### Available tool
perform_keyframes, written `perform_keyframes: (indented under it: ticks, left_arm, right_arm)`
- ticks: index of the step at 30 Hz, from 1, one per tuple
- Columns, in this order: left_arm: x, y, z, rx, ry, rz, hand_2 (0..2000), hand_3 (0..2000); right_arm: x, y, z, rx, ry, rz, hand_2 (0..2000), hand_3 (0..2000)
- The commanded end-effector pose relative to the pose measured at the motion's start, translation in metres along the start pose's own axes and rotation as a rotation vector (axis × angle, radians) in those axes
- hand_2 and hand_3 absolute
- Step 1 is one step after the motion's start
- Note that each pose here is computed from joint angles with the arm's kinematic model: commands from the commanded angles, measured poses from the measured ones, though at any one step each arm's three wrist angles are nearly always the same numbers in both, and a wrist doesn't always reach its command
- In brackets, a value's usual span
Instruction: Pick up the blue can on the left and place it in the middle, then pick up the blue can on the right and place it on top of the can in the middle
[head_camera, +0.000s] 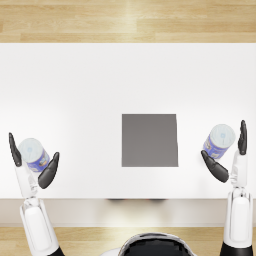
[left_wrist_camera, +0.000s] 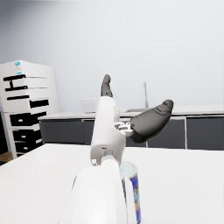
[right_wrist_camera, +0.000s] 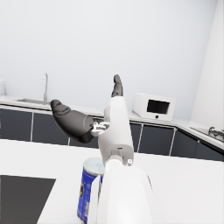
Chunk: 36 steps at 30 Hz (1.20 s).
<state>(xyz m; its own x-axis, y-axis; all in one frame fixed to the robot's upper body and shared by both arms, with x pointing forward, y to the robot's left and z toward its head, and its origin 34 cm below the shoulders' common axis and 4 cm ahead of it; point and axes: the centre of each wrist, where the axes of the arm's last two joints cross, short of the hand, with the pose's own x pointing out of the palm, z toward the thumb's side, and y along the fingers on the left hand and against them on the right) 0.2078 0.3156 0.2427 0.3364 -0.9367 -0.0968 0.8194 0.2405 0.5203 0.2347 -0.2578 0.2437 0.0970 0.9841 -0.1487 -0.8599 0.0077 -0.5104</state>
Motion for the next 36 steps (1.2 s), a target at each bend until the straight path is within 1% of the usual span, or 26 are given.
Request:
perform_keyframes:
  ticks: [1, 5, 8, 10, 13, 15, 18, 26, 29, 36]
  left_arm:
    - [-0.018, -0.005, -0.011, -0.049, 0.017, 0.074, 0, 0]
    - [-0.026, -0.014, -0.044, -0.180, 0.013, 0.111, 0, 0]
    - [-0.025, -0.022, -0.065, -0.267, 0.004, 0.114, 0, 0]
    - [-0.025, -0.027, -0.074, -0.305, -0.001, 0.116, 0, 0]
    - [-0.024, -0.031, -0.087, -0.356, -0.006, 0.119, 0, 0]
    - [-0.022, -0.034, -0.094, -0.386, -0.011, 0.113, 0, 0]
    - [-0.015, -0.038, -0.102, -0.418, -0.020, 0.093, 0, 0]
    - [-0.008, -0.038, -0.130, -0.519, -0.038, 0.079, 0, 0]
    - [-0.007, -0.038, -0.139, -0.549, -0.043, 0.085, 0, 0]
    - [-0.002, -0.031, -0.155, -0.601, -0.057, 0.081, 0, 0]
  right_arm:
    - [-0.007, 0.001, -0.010, 0.040, 0.006, -0.028, 0, 0]
    - [-0.007, 0.002, -0.024, 0.092, 0.000, -0.035, 0, 0]
    - [-0.010, 0.005, -0.052, 0.197, -0.005, -0.051, 0, 0]
    - [-0.008, 0.008, -0.071, 0.269, -0.011, -0.045, 0, 0]
    - [-0.005, 0.015, -0.089, 0.342, -0.020, -0.040, 0, 0]
    - [0.002, 0.020, -0.098, 0.380, -0.026, -0.019, 0, 0]
    - [0.003, 0.023, -0.105, 0.411, -0.030, -0.028, 0, 0]
    - [-0.002, 0.032, -0.135, 0.528, -0.043, -0.065, 0, 0]
    - [-0.003, 0.032, -0.143, 0.558, -0.050, -0.075, 0, 0]
    - [0.000, 0.029, -0.157, 0.608, -0.068, -0.086, 0, 0]
